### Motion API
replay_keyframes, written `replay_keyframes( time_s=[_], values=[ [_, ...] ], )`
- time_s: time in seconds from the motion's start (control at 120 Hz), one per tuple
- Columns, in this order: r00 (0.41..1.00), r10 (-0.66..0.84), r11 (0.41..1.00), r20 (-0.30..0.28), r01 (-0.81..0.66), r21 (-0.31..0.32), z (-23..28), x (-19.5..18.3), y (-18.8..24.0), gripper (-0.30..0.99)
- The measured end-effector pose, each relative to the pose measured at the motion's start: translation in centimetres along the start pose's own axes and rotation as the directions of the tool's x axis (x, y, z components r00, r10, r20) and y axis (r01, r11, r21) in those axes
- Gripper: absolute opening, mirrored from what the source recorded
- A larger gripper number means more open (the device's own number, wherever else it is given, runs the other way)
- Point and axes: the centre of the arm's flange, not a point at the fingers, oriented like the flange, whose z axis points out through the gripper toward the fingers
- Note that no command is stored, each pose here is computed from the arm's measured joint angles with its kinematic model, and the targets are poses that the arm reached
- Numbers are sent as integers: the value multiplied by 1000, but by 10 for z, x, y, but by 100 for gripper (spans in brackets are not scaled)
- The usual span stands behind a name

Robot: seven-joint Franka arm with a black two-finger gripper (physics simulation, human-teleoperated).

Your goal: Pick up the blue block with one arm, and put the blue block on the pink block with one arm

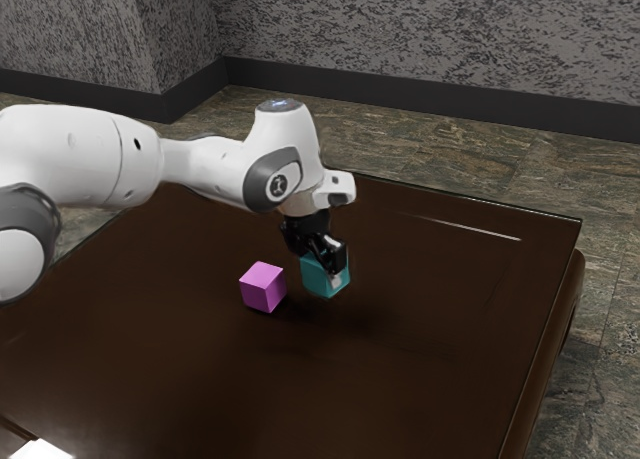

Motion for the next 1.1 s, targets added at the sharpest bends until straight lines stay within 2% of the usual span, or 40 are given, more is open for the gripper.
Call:
replay_keyframes(
  time_s=[0.125,0.242,0.483,0.75,0.992,1.042,1.1],
  values=[
    [998,-66,997,-16,66,29,-42,-41,-45,35],
    [993,-116,992,-5,116,47,-48,-66,-76,36],
    [988,-156,986,3,156,59,-42,-69,-102,38],
    [987,-162,985,7,161,59,-30,-56,-109,38],
    [988,-156,987,4,155,50,-33,-57,-107,55],
    [989,-149,987,-22,150,56,-52,-59,-104,58],
    [987,-121,988,-108,130,87,-116,-67,-96,61]
  ],
)
